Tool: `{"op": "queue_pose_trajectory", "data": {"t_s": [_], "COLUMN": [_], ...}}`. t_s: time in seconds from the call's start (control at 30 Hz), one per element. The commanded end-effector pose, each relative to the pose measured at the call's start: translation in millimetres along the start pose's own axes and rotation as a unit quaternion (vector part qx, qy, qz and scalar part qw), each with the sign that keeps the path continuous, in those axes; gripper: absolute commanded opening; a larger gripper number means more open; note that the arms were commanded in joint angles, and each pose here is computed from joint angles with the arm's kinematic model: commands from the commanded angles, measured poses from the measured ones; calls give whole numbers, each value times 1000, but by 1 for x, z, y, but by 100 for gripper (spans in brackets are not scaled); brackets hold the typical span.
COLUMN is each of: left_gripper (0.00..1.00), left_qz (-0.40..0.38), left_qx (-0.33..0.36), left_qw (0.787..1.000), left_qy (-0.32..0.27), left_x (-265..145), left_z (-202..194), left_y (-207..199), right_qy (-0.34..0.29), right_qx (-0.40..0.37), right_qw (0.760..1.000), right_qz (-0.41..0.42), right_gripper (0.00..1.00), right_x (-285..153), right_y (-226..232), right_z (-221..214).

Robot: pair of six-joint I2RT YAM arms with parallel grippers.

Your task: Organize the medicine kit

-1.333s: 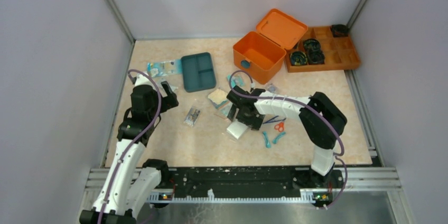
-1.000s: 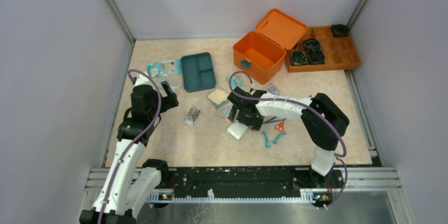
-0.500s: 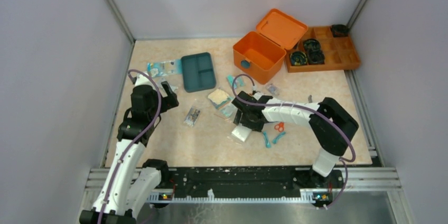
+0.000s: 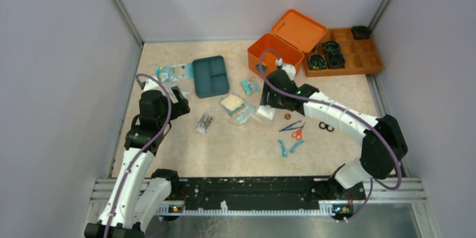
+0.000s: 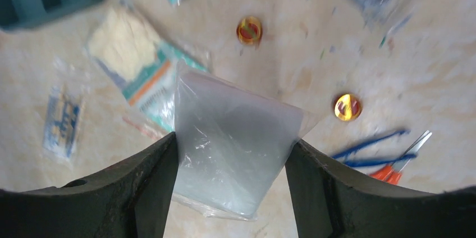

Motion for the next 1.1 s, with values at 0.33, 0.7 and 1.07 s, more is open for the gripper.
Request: {"op": "queue_pose_trajectory", "data": {"t_s": [0.33,0.7,1.07], "left_gripper": [99,99,99], "left_qz": [-12,-14,-17], "left_qx": [6,6,7], "left_qw": [1000,1000,1000], "left_qy": [1,1,2], "left_x": [2,1,1], "left_z": [2,2,1], "left_y": [-6,-6,-7], "right_qy": [-183,-138,-230], "right_qx": [-55,-87,-10], "right_qw": [982,986,970], "right_qz": [14,-26,-73], "right_gripper": [67,83,97], "right_x": [4,74,-22], "right_y": [-18,-30,-69], "right_z": [251,269,272]}}
Point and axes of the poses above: each gripper's point midway between its finger pads, its own x axis out along the fingers, its own y axis along the line the jaws close on, z = x × y, the point moved 2 cm from there along -x, back along the fingers, and after that the axes turned 1 degree about x, right-handed, at the moved point
